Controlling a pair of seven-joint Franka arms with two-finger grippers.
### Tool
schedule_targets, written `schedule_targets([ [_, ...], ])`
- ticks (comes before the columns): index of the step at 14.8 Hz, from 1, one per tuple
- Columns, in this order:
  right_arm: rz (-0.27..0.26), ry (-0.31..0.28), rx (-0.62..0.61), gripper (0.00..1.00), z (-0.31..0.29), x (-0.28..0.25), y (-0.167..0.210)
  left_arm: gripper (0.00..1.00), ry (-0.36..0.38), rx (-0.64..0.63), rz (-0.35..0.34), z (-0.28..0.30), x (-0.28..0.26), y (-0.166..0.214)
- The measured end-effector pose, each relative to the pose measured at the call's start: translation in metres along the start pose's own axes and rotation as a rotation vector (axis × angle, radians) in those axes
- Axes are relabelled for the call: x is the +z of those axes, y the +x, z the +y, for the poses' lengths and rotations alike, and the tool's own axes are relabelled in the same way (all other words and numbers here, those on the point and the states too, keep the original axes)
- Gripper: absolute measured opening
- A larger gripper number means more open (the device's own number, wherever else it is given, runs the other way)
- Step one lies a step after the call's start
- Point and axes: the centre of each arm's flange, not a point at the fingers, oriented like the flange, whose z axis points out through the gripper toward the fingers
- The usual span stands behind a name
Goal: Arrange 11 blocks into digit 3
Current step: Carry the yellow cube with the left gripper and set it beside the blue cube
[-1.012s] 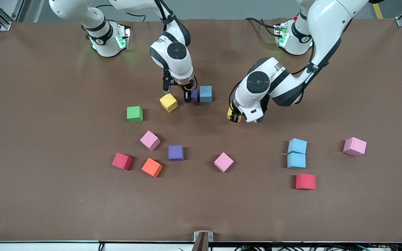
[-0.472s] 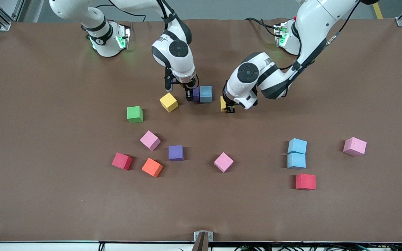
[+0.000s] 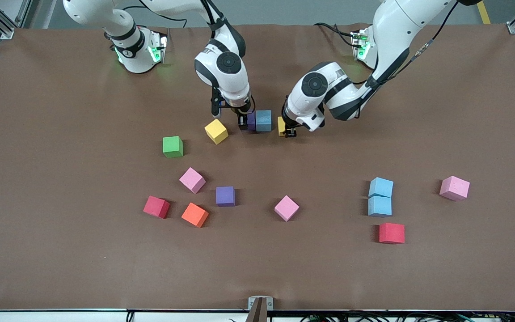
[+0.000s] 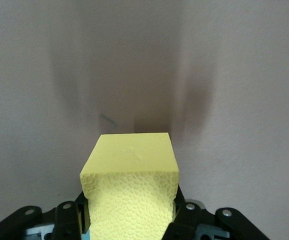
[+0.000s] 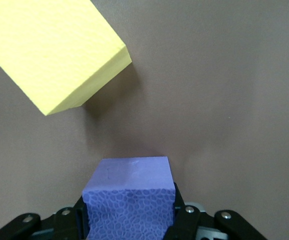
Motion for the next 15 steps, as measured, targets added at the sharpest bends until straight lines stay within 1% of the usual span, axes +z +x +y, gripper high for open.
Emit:
schedule_targets([
  [3, 0.0, 0.0, 0.0, 0.6, 0.0, 0.0, 0.0, 0.59, -0.016, 0.031, 0.011, -0.013, 0.003, -0.01],
  [15, -0.003, 0.004, 0.002, 0.6, -0.004, 0.0, -0.002, 0.59, -0.025, 0.014, -0.006, -0.019, 0.004, -0.015],
])
